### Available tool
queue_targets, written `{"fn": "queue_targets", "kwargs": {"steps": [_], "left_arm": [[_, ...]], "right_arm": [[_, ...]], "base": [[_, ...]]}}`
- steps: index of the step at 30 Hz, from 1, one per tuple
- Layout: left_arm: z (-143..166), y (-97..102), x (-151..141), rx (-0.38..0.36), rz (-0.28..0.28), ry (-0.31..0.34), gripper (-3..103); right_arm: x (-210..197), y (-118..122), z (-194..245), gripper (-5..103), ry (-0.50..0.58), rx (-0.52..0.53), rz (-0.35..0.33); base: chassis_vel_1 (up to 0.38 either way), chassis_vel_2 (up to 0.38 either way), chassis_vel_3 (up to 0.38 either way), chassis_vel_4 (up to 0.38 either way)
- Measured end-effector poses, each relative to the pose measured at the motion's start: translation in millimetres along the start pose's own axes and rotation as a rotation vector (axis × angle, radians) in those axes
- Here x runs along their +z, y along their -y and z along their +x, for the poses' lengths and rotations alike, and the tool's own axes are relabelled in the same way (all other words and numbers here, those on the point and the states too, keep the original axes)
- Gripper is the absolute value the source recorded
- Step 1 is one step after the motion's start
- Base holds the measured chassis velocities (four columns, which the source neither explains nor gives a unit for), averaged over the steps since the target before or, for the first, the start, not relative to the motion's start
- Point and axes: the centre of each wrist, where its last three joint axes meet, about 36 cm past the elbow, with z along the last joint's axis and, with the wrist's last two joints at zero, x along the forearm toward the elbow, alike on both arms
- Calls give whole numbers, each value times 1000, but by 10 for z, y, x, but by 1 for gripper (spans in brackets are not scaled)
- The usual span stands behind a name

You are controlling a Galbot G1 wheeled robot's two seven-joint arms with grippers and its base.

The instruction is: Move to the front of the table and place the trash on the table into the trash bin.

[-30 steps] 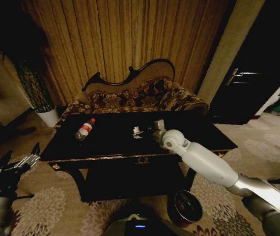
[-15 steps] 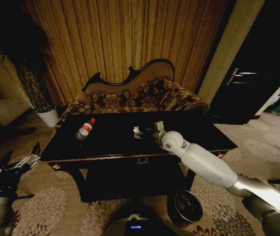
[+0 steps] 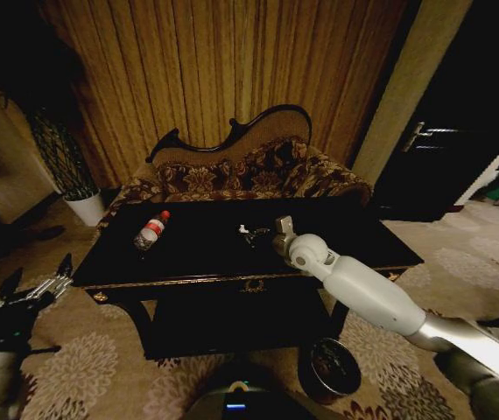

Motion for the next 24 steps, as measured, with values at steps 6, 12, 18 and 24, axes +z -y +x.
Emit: {"fn": "queue_targets", "kwargs": {"steps": [6,12,18,24], "left_arm": [[-4,1,-1,2,0,0,100],[-5,1,-3,3,0,0,100],[-12,4,-4,5,1,3,100],[-21,2,-14,-9,2,20,100]], "right_arm": [[5,2,4,1,-1,0,0],[25,-5,16,1,-3,-3,-3],[22,10,51,1,30,5,-15],[107,93,152,1,179,124,-67]], "base": [[0,0,0,0],[0,0,0,0],[0,0,0,0],[0,0,0,0]]}}
